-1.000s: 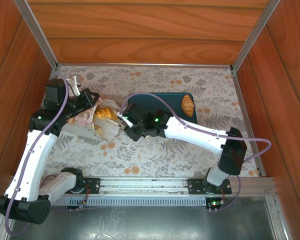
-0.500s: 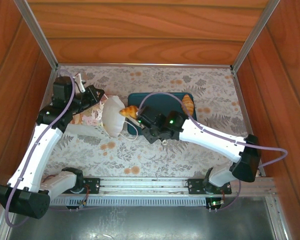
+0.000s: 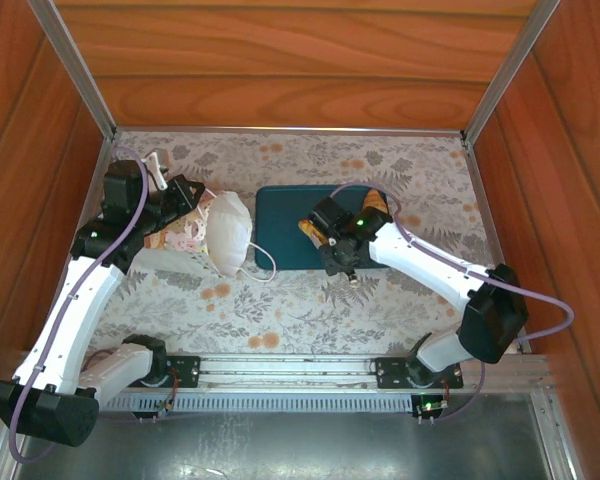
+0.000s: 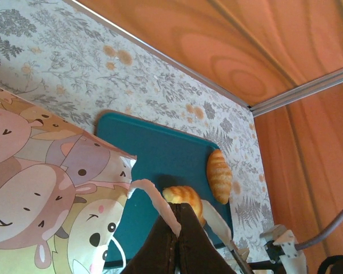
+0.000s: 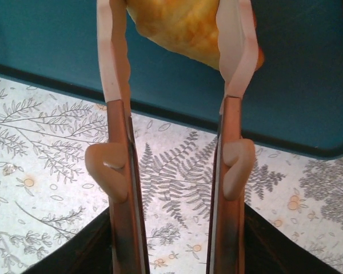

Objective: Take the fake bread out of the paper bag

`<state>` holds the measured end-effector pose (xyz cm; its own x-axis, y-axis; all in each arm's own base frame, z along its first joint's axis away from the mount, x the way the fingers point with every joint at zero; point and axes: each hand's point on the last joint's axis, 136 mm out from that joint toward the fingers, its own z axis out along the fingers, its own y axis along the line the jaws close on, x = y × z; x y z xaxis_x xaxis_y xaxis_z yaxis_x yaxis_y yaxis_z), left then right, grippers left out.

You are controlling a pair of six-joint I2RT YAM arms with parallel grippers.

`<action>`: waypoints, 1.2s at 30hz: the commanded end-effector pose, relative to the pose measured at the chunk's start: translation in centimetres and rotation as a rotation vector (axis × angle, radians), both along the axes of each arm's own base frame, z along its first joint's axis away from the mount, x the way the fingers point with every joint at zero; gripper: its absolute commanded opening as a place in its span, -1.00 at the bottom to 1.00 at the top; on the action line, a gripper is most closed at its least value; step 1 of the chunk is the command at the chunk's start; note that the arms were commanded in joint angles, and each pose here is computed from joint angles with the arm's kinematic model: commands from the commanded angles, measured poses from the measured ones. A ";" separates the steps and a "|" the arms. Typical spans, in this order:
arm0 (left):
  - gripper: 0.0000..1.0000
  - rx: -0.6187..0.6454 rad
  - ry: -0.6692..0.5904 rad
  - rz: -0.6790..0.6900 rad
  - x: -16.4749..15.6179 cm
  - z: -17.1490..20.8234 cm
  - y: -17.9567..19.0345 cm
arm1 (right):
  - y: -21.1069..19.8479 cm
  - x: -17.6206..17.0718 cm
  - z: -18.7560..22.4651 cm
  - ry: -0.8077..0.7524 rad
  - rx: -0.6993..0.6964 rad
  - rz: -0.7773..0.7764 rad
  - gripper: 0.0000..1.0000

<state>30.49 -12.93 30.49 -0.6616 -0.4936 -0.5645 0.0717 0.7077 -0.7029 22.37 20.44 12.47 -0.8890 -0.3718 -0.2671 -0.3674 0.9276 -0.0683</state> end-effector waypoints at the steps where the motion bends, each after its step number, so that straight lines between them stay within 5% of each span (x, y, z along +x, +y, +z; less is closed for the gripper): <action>1: -1.00 0.003 -0.043 -0.019 0.0 0.9 -0.3 | 1.6 -0.1 0.9 0.026 0.082 0.025 0.09; 8: -1.00 0.008 -0.047 -0.026 0.0 1.0 -0.3 | 0.7 0.2 2.5 0.025 0.128 0.193 0.23; 19: -1.00 0.002 -0.064 -0.035 -0.9 1.2 -0.3 | -2.9 1.6 3.3 0.078 0.011 0.430 0.32; 31: -1.00 -0.005 -0.077 -0.073 -1.4 1.5 -0.7 | -4.6 4.1 1.8 0.204 -0.186 0.437 0.35; 36: -1.00 -0.007 -0.078 -0.076 -1.5 1.5 -0.7 | -3.3 4.4 1.1 0.251 -0.136 0.456 0.34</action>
